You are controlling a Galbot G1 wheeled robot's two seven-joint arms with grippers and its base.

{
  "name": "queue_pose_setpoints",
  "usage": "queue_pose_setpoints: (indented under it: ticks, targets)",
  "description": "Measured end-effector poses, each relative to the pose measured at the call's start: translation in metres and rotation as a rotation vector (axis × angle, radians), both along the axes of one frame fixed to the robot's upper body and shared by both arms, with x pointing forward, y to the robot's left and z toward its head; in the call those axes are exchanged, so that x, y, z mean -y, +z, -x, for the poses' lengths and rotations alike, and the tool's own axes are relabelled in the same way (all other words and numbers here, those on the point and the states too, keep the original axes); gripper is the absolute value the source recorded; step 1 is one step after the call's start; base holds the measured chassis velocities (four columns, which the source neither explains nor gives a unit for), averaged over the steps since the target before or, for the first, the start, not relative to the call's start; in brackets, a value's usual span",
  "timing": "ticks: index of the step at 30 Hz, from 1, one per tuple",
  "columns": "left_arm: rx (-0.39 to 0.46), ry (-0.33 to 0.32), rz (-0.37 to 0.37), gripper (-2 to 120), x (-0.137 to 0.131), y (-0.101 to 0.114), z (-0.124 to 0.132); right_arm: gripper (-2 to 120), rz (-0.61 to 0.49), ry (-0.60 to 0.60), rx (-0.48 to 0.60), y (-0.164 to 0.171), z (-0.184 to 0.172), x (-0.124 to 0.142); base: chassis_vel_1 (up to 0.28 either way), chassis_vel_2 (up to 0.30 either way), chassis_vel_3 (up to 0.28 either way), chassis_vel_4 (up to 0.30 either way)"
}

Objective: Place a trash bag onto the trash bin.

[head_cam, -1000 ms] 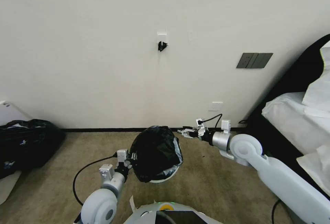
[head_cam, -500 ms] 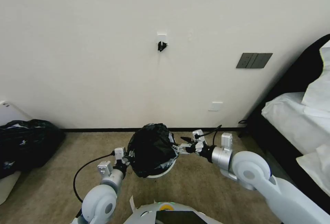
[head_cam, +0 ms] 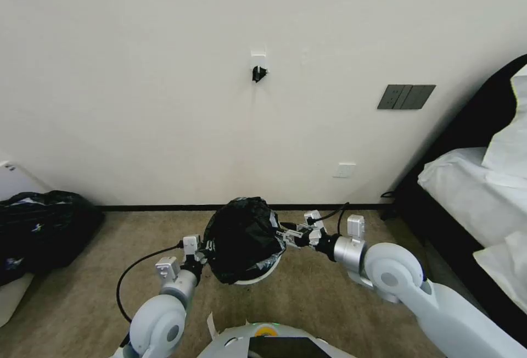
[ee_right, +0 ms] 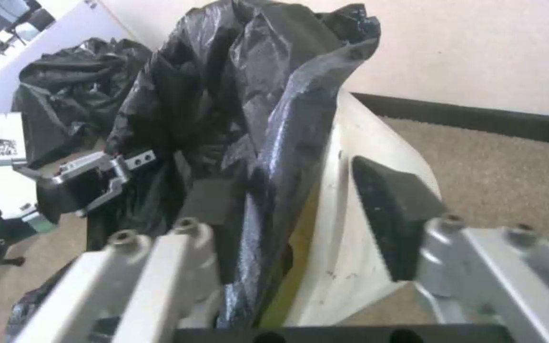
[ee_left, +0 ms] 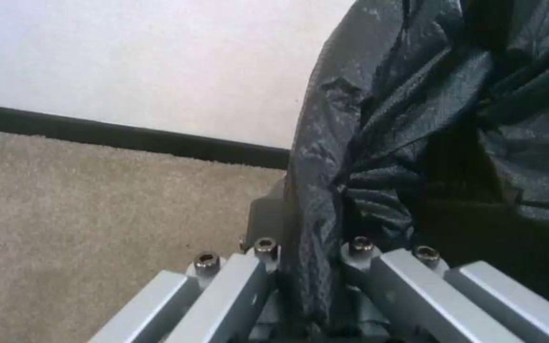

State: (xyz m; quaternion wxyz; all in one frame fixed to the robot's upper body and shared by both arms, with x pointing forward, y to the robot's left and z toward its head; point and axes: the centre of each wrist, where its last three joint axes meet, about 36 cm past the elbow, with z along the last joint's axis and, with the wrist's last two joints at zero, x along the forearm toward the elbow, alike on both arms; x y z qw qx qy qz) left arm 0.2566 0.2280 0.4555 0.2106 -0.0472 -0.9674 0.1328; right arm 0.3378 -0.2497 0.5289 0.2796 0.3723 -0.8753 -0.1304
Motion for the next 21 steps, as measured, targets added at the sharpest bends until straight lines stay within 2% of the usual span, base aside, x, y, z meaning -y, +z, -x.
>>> queue_pose_setpoints:
  ticks: [1,4,6,9,12,18,21]
  targets:
    - [0.000,0.000,0.000,3,0.0000,0.0000,0.0000,43,0.000,0.000,0.000,0.0000,0.0000,0.0000,0.000,0.000,0.000,0.000]
    - [0.002,0.003,-0.003,2,-0.0002,0.0001,-0.0010,28,0.003,0.002,0.000,0.0000,-0.0014,0.0002,0.000,0.000,0.000,0.000]
    - [0.002,0.004,-0.004,2,-0.0002,0.0000,-0.0010,25,0.004,0.002,0.000,0.0000,-0.0016,0.0002,0.000,0.000,0.000,0.000]
    - [0.000,0.005,-0.005,2,-0.0005,-0.0004,-0.0008,11,0.007,0.002,-0.001,-0.0004,-0.0020,0.0007,0.000,0.000,0.000,0.000]
    - [0.000,0.006,-0.005,2,-0.0004,-0.0006,-0.0008,4,0.007,0.001,-0.002,-0.0007,-0.0019,0.0009,0.000,0.000,0.000,0.000]
    - [-0.002,0.010,-0.001,2,-0.0007,-0.0012,-0.0011,0,0.005,-0.005,-0.001,-0.0009,-0.0021,0.0021,0.000,0.000,0.000,0.000]
    - [0.004,0.021,0.034,2,-0.0018,-0.0011,-0.0016,0,0.009,-0.030,-0.021,-0.0073,-0.0062,0.0077,0.000,0.000,0.000,0.000]
